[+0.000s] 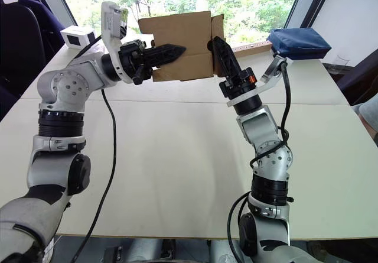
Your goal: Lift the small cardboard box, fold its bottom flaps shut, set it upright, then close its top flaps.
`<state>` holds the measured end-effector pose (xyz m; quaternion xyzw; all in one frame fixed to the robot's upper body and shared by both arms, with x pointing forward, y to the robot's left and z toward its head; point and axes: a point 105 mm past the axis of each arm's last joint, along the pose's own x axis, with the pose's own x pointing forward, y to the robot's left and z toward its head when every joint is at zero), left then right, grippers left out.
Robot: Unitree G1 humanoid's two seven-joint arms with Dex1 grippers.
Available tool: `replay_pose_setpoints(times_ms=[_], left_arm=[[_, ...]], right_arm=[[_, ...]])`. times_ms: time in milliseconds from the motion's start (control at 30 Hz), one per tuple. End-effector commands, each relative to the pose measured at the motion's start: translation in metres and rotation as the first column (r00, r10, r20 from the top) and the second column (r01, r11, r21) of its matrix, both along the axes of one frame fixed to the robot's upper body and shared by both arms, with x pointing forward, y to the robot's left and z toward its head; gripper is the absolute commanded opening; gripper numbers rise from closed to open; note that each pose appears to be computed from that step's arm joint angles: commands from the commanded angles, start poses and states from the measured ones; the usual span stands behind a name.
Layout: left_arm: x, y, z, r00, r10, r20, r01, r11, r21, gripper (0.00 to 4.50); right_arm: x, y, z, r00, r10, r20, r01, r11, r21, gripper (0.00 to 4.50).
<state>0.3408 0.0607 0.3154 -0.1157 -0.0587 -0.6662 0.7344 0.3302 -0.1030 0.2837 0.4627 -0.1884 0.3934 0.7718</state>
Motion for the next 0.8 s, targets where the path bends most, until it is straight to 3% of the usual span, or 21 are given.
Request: replay_pose_setpoints(times_ms=[33, 333, 467, 700, 800], left_arm=[[-0.006, -0.002, 0.019, 0.997, -0.007, 0.078, 0.009, 1.000, -0.026, 0.00], [-0.003, -0.004, 0.018, 0.997, 0.006, 0.076, -0.003, 0.999, -0.040, 0.00], [-0.002, -0.005, 0.019, 0.997, 0.012, 0.076, -0.008, 0.999, -0.049, 0.00], [-0.003, -0.004, 0.018, 0.997, 0.006, 0.078, -0.003, 0.999, -0.044, 0.00], [-0.006, 0.001, 0.019, 0.997, -0.001, 0.079, 0.003, 0.999, -0.037, 0.00]], right_arm=[[-0.015, 0.009, 0.018, 0.995, 0.024, 0.094, -0.025, 1.000, 0.003, 2.32], [-0.021, 0.022, 0.026, 0.993, 0.036, 0.115, -0.043, 0.997, 0.060, 2.32], [-0.033, 0.042, 0.020, 0.986, 0.104, 0.133, -0.104, 0.995, -0.006, 2.32], [-0.034, 0.040, 0.015, 0.986, 0.105, 0.133, -0.097, 0.993, -0.064, 2.32], [-0.033, 0.021, 0.014, 0.989, 0.055, 0.137, -0.042, 0.995, -0.091, 2.32]])
